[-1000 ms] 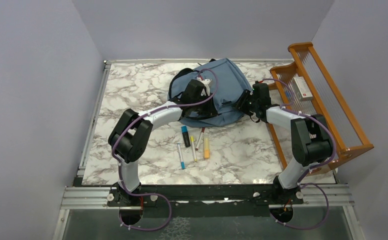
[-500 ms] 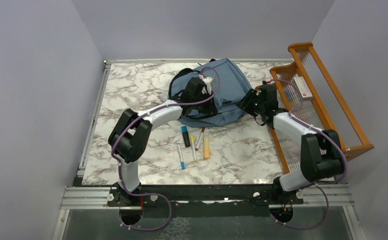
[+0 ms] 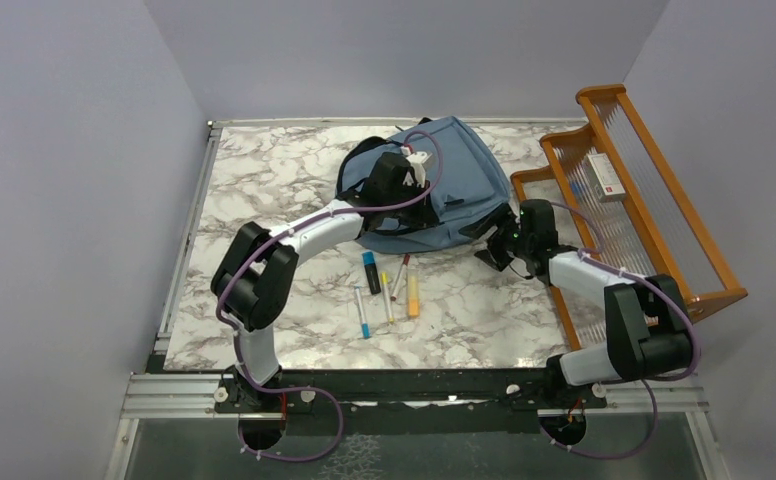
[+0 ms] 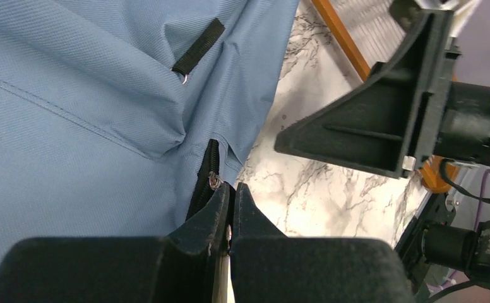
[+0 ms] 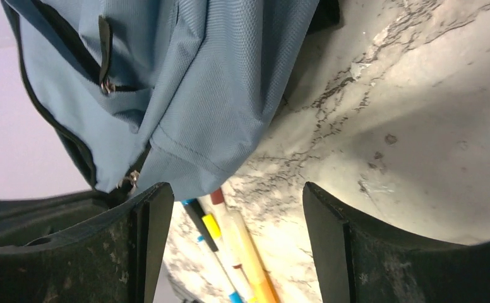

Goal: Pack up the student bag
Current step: Zip the student bag at the center of the board.

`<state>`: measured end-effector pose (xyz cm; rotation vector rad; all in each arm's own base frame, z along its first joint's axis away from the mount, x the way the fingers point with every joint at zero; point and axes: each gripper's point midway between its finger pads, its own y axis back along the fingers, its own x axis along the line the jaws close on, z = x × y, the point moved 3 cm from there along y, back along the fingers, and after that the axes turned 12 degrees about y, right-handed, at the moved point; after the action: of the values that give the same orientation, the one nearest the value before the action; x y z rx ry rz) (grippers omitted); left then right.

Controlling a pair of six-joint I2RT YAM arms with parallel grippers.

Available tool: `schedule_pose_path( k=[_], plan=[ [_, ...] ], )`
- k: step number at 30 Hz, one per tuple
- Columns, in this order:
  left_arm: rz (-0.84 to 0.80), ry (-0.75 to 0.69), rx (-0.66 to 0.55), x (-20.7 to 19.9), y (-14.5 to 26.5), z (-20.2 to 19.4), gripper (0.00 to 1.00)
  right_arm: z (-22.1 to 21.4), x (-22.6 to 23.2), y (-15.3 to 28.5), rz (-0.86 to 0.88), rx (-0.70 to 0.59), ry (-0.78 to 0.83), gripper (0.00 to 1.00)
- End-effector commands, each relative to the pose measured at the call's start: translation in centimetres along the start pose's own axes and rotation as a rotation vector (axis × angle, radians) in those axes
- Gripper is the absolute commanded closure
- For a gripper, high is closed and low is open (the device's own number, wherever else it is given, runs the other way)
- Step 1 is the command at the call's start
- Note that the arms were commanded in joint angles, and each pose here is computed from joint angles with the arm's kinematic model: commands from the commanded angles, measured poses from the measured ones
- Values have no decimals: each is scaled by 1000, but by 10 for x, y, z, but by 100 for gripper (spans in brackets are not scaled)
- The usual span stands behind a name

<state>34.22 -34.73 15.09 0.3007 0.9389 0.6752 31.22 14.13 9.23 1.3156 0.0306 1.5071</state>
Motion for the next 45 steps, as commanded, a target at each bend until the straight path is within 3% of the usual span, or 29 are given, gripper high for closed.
schedule_pose_path(
  k=[1,10,14,19,23,26,35,45],
  plan=[
    [-90,-56,-40,-34,16,18,100,7,18,-8,98,5,-149,19],
    [-107,-57,-32,-41,18,14,100,16,28,-33,203,-9,-214,18],
    [-123,-56,-21,-45,19,12,100,18,31,-42,248,0,-222,25],
    [-125,-64,-19,-48,22,14,100,19,27,-49,246,-22,-224,52],
    [-121,-79,3,-50,28,12,100,24,28,-46,255,-64,-212,84],
    [-113,-97,28,-48,34,6,100,28,30,-43,268,-91,-199,99],
    [53,-102,1,-19,64,4,100,38,17,-42,168,-148,-128,100],
    [187,-12,-116,37,107,42,100,46,-2,-38,52,-195,-50,100]
  ],
)
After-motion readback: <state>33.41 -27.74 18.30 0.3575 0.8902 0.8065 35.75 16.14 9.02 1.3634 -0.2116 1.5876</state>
